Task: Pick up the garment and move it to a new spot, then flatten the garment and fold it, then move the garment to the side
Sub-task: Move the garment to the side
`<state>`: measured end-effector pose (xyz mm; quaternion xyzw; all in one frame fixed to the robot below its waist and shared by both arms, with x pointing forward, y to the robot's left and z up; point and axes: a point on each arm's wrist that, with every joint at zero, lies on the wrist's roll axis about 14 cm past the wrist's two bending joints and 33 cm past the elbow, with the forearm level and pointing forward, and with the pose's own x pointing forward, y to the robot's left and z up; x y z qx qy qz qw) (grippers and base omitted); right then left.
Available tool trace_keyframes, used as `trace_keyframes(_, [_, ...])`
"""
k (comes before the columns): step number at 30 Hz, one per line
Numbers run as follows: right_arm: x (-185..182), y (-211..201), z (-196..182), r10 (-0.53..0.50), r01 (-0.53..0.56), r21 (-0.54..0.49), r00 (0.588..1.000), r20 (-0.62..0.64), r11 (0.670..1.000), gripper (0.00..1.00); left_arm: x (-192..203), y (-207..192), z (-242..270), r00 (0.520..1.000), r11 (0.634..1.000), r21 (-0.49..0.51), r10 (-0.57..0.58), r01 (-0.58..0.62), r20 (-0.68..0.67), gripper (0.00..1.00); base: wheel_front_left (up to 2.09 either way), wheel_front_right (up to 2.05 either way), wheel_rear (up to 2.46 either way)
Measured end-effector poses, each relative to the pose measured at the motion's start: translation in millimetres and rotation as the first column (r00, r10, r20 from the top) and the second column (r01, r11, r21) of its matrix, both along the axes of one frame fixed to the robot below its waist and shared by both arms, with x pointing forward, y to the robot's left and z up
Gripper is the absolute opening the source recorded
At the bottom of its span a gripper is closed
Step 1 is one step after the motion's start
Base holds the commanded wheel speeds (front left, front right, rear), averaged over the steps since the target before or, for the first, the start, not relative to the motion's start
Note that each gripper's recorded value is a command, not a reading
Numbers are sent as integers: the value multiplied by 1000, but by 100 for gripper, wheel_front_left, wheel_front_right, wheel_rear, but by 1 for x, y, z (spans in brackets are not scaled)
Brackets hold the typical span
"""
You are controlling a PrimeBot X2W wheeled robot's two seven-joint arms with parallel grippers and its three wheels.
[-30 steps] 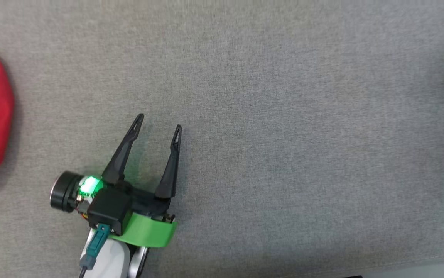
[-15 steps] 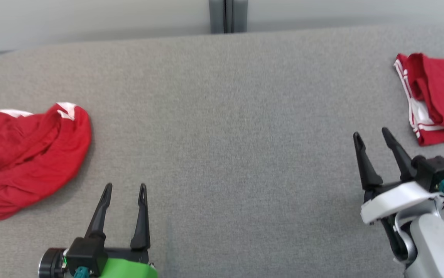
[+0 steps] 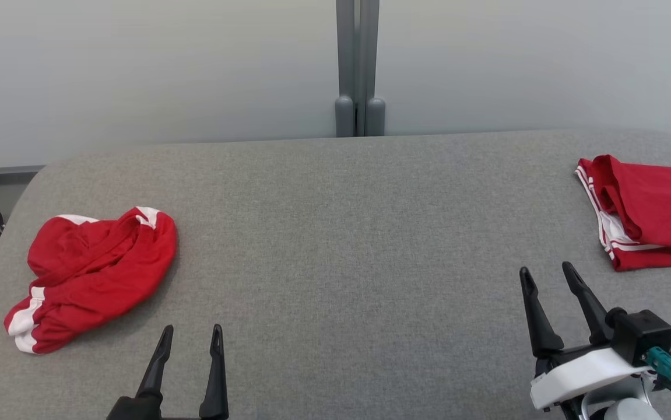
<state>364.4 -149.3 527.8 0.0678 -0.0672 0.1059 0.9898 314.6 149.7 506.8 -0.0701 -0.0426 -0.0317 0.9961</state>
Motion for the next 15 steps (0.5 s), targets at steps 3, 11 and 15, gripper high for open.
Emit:
trace_keyframes(3, [-10,1,-4,-2,2,-4,1000,-9,1000,100,-5,0,3,1000,1000,-4,0,0,14,100,0,0,0])
trace_keyframes(11, [-24,2,-8,-11,11,3,1000,-16,1000,100,-11,-7,6,999,1000,0,-24,24,29,100,0,0,0])
trace_keyframes(15, [-26,0,-10,-18,18,4,1000,-24,1000,100,-9,-12,3,999,999,1,-42,42,18,100,0,0,0])
